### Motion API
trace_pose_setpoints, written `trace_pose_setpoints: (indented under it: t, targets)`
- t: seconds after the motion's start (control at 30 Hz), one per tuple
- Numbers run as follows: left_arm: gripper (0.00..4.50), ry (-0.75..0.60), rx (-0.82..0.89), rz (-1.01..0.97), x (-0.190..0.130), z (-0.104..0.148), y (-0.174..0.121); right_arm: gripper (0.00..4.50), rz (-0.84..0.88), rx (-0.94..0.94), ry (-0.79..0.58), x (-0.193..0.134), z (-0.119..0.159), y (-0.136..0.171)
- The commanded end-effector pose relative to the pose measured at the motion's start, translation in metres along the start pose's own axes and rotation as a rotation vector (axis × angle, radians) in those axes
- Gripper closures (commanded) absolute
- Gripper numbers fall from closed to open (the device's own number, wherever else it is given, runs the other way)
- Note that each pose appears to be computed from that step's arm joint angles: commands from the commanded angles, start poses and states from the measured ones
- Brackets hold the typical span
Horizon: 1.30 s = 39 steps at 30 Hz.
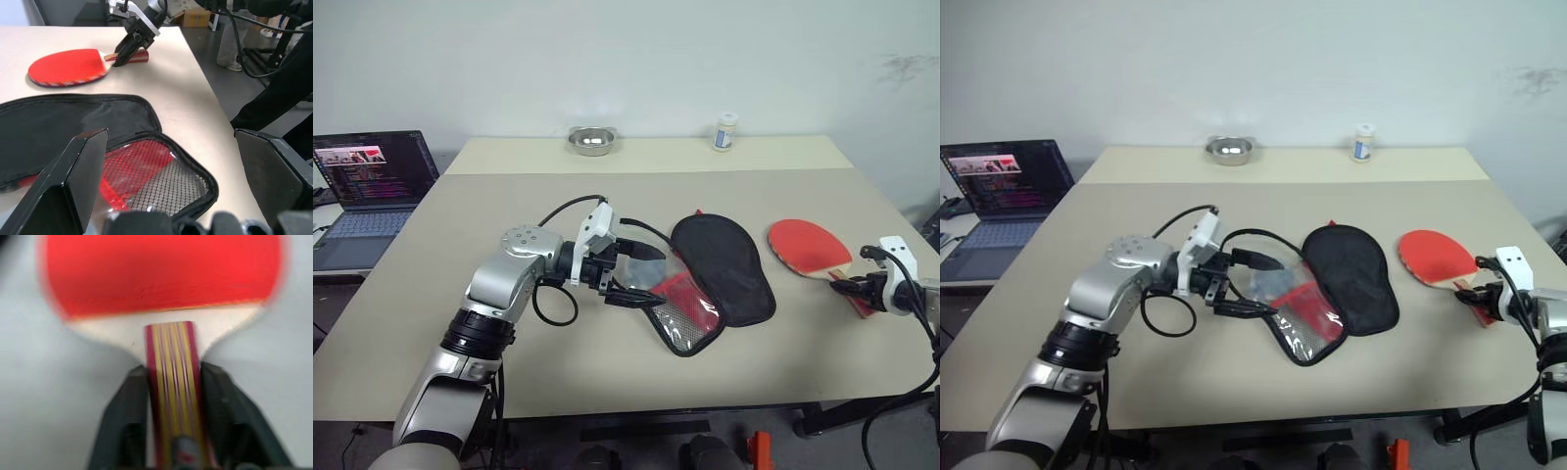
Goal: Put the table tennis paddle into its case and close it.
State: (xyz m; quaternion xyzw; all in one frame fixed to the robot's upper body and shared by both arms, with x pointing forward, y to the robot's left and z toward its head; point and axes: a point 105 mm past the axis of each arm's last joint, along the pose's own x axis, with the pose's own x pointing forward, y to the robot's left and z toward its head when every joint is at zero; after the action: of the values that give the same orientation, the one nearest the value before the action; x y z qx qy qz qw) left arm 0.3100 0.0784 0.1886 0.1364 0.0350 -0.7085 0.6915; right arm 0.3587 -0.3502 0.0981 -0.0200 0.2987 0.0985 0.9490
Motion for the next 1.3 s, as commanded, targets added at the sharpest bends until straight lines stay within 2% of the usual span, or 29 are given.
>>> trace_pose_setpoints:
  t: [0.03, 0.17, 0.27, 0.5, 0.87, 1.3]
  targets:
    - [0.0, 0.0, 0.039, 0.058, -0.015, 0.008, 0.006, 3.44, -0.018, 0.013, -0.153, -0.019, 0.042, 0.006]
    - [0.0, 0.014, 0.031, 0.094, -0.025, 0.005, 0.008, 3.44, 0.011, -0.009, -0.238, -0.036, 0.066, 0.037]
    - [0.0, 0.022, 0.032, 0.122, -0.032, 0.004, 0.011, 3.44, 0.059, -0.009, -0.29, -0.045, 0.076, 0.08]
    - [0.0, 0.038, 0.04, 0.139, -0.035, 0.003, 0.014, 3.44, 0.125, 0.022, -0.301, -0.039, 0.058, 0.16]
    - [0.0, 0.032, 0.049, 0.124, -0.027, 0.004, 0.015, 3.44, 0.099, 0.1, -0.255, -0.014, 0.041, 0.177]
    - [0.0, 0.03, 0.05, 0.127, -0.027, 0.004, 0.012, 3.44, 0.121, 0.068, -0.223, 0.006, 0.035, 0.187]
